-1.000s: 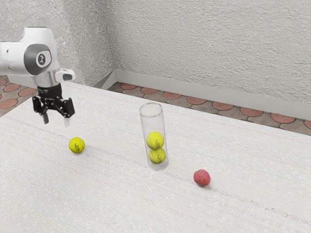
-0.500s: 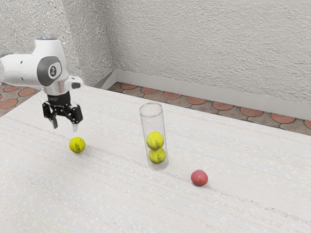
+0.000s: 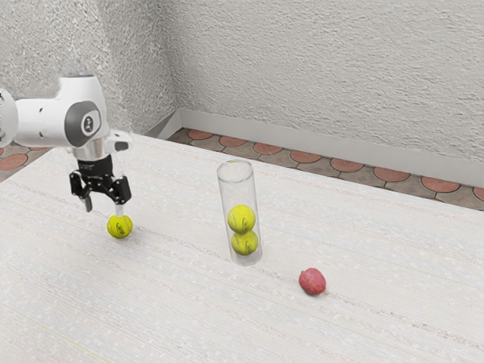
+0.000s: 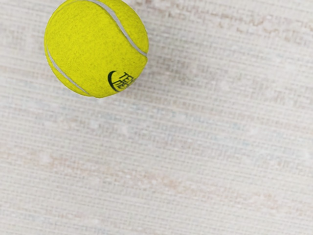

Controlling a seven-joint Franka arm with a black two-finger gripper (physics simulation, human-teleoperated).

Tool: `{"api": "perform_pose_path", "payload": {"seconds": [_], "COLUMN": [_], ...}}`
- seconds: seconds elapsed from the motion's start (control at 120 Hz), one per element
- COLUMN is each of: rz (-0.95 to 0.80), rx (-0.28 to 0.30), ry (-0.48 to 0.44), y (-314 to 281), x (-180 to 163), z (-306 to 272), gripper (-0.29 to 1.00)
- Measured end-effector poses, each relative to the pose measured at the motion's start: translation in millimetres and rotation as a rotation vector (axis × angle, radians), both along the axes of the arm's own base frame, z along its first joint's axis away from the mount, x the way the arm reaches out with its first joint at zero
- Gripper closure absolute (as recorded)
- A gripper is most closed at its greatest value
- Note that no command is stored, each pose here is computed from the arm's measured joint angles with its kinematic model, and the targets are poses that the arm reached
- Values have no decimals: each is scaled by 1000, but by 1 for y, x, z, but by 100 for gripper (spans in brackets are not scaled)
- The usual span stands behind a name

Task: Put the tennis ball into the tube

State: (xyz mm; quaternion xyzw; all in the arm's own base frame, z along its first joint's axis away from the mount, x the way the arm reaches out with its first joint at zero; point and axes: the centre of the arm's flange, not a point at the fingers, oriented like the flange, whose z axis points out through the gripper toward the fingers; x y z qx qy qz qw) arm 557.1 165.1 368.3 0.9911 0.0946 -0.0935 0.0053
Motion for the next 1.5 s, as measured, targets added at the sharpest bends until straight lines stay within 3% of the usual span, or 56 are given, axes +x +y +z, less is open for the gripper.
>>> {"api": "perform_pose_path", "payload": {"seconds": [0.3,0.667,1.5], "rz": [17,20,67], "rx": [-24,26,31], "ry": [23,-82,-94], "y": [1,22,22], "x": [-6,16,24], "z": [-32,-35,-49], "gripper": [2,2,2]}}
